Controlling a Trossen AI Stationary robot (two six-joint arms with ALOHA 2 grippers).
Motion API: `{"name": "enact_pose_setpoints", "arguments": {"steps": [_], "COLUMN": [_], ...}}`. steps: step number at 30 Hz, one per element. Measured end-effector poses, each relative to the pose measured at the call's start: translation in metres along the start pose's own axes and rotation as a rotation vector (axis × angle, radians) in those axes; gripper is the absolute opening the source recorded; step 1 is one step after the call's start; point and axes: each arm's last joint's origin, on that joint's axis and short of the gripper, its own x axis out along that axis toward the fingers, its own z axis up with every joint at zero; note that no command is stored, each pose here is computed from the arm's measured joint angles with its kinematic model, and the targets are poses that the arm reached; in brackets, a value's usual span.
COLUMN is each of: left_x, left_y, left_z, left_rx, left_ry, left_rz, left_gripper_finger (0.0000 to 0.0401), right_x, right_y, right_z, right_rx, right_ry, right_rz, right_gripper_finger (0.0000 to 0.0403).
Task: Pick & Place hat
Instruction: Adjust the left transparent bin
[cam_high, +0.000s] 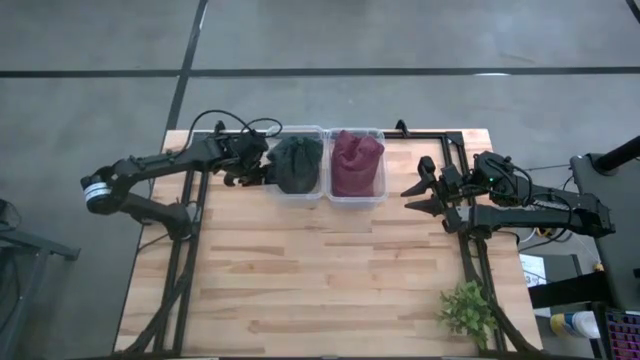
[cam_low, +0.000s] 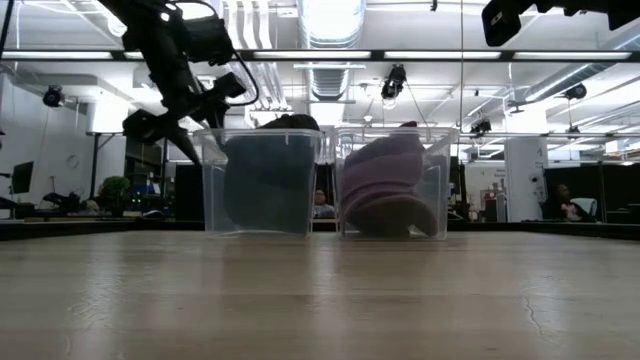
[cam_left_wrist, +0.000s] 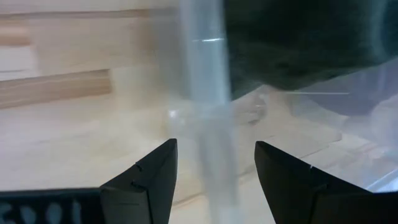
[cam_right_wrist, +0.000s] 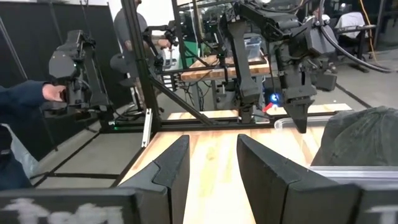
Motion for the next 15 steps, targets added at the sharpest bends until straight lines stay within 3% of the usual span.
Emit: {"name": "enact_pose_setpoints", "arguments": {"steps": [4, 8, 15], "left_x": [-0.013, -0.041, -0.116], "left_y": [0.009, 0.017, 0.010], "left_z": [-0.003, -0.007, -0.012], "left_rx": [-0.011, -0.017, 0.069], "left_ry": [-0.004, -0.091, -0.399], "left_rz": [0.046, 0.050, -0.169], "left_gripper_finger": [0.0206, 0.0206, 0.0206], "right_x": [0.000, 0.000, 0.000], "right_y": [0.000, 0.000, 0.000], "right_z": [0.000, 0.000, 0.000], "right_rx": [0.010, 0.011, 0.012], "right_ry": [0.000, 0.000, 0.000], "right_rz": [0.000, 0.000, 0.000], "right_gripper_finger": [0.0130, 0.0130, 0.0130]}}
